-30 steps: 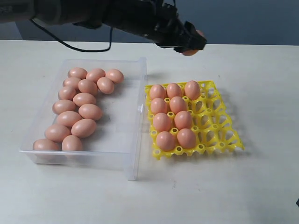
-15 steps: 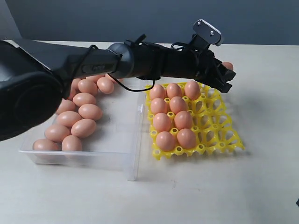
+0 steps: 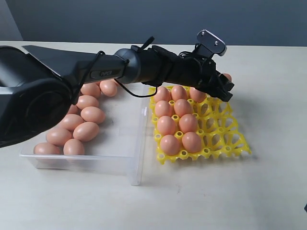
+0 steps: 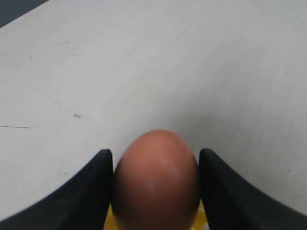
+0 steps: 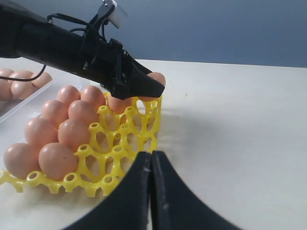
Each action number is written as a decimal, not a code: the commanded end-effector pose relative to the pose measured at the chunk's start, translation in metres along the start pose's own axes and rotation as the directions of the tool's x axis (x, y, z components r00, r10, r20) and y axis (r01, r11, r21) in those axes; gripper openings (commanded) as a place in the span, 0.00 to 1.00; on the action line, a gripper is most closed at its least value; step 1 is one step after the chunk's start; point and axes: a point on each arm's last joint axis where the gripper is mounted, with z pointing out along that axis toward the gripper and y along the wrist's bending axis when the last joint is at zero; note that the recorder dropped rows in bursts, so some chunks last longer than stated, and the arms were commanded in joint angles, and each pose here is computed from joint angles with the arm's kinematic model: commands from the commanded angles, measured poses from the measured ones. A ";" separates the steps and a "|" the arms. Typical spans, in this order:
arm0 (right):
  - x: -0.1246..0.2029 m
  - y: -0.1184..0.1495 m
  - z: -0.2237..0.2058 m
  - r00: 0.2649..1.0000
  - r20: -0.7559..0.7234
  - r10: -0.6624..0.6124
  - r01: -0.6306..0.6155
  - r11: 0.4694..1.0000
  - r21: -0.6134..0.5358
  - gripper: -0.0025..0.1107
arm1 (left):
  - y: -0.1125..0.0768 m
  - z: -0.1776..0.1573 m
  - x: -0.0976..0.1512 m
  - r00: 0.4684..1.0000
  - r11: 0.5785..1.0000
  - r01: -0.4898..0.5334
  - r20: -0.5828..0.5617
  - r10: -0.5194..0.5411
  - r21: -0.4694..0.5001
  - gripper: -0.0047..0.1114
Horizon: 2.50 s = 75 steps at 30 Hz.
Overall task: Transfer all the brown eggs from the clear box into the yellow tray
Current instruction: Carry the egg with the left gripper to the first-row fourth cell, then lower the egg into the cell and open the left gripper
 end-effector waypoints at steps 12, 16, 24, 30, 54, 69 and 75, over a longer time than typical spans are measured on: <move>-0.002 0.000 0.000 1.000 0.015 -0.003 0.003 1.000 -0.001 0.03 | 0.004 -0.014 -0.018 0.999 0.999 0.042 0.017 -0.042 -0.004 0.59; -0.002 0.000 0.000 1.000 0.015 -0.003 0.003 1.000 -0.001 0.03 | 0.006 -0.019 -0.025 0.998 0.999 0.051 0.031 -0.050 -0.014 0.59; -0.002 0.000 0.000 1.000 0.015 -0.003 0.003 1.000 -0.001 0.03 | -0.002 -0.042 -0.059 0.995 1.000 0.025 0.093 -0.024 -0.014 0.29; -0.002 0.000 0.000 1.000 0.015 -0.003 0.003 1.000 -0.001 0.03 | 0.001 -0.050 -0.058 1.000 0.997 -0.019 -0.010 0.019 -0.075 0.04; -0.002 0.000 0.000 1.000 0.015 -0.003 0.003 1.000 -0.001 0.03 | 0.021 -0.037 -0.023 0.947 0.996 0.047 -0.313 -0.070 -0.081 0.04; -0.002 0.000 0.000 1.000 0.015 -0.003 0.003 1.000 -0.001 0.03 | 0.019 -0.059 -0.054 0.968 0.995 -0.001 -0.249 -0.024 -0.099 0.04; -0.002 0.000 0.000 1.000 0.015 -0.003 0.003 1.000 -0.001 0.03 | 0.026 -0.077 -0.055 0.941 0.993 0.022 -0.333 -0.061 -0.120 0.04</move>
